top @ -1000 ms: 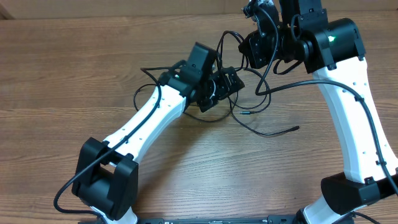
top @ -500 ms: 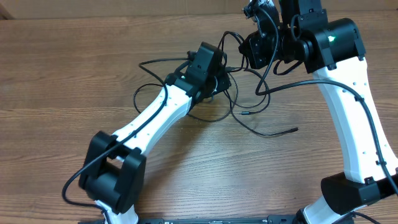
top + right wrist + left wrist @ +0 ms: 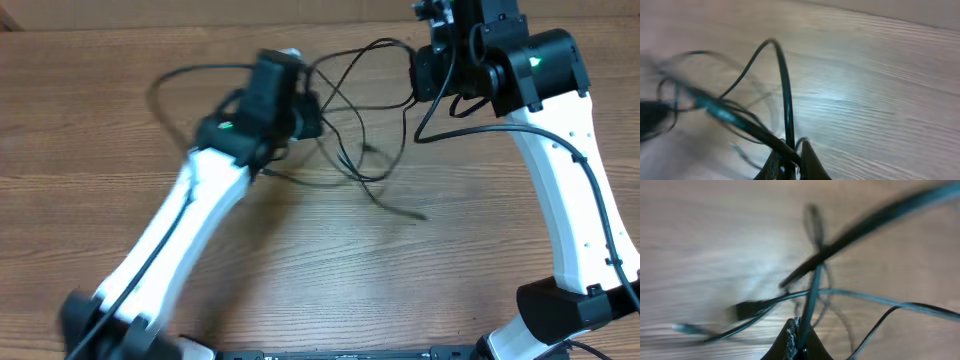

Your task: Untangle cables

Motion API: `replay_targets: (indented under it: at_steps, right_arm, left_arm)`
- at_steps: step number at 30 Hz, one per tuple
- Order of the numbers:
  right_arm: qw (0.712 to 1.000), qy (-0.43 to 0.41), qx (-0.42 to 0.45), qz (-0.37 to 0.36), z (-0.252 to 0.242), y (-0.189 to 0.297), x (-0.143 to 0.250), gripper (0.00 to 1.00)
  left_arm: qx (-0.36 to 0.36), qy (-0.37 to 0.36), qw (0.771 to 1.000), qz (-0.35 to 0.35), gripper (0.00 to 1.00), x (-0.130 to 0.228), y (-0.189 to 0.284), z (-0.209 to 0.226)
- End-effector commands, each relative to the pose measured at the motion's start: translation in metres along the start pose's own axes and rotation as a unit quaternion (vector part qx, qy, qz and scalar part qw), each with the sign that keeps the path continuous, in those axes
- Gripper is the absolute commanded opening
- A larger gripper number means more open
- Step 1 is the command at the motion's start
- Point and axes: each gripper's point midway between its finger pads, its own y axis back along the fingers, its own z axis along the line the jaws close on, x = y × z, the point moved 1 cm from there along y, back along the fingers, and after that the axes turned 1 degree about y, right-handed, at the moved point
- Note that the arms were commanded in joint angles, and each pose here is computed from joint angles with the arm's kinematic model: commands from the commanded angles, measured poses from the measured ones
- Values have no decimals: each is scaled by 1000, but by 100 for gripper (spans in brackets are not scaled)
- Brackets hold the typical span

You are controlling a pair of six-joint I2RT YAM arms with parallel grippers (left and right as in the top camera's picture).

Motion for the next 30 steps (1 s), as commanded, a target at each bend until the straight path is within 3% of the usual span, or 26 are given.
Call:
replay_targets:
  at_steps: [1,8,17,24,30]
  right_arm:
    - [993,-80,80,-34,-46,19,-11,4]
    - [981,-142,127,-34,-110,27,-4,4]
    - [956,-214,202,-17,-189,47,23,4]
    - [924,-280,262,-8,-253,73,55,4]
    - [921,-302,247,-12,-265,78,62,4]
  left_arm:
    - [-66,-3,993,-94,5,-39,61,32]
    - [-130,8,979,-154,12,-57,118,76]
    - [-206,13,965,-164,12,-64,132,116]
    - [-296,25,936,-188,12,-70,151,152]
    - [-309,33,932,-189,13,-71,155,161]
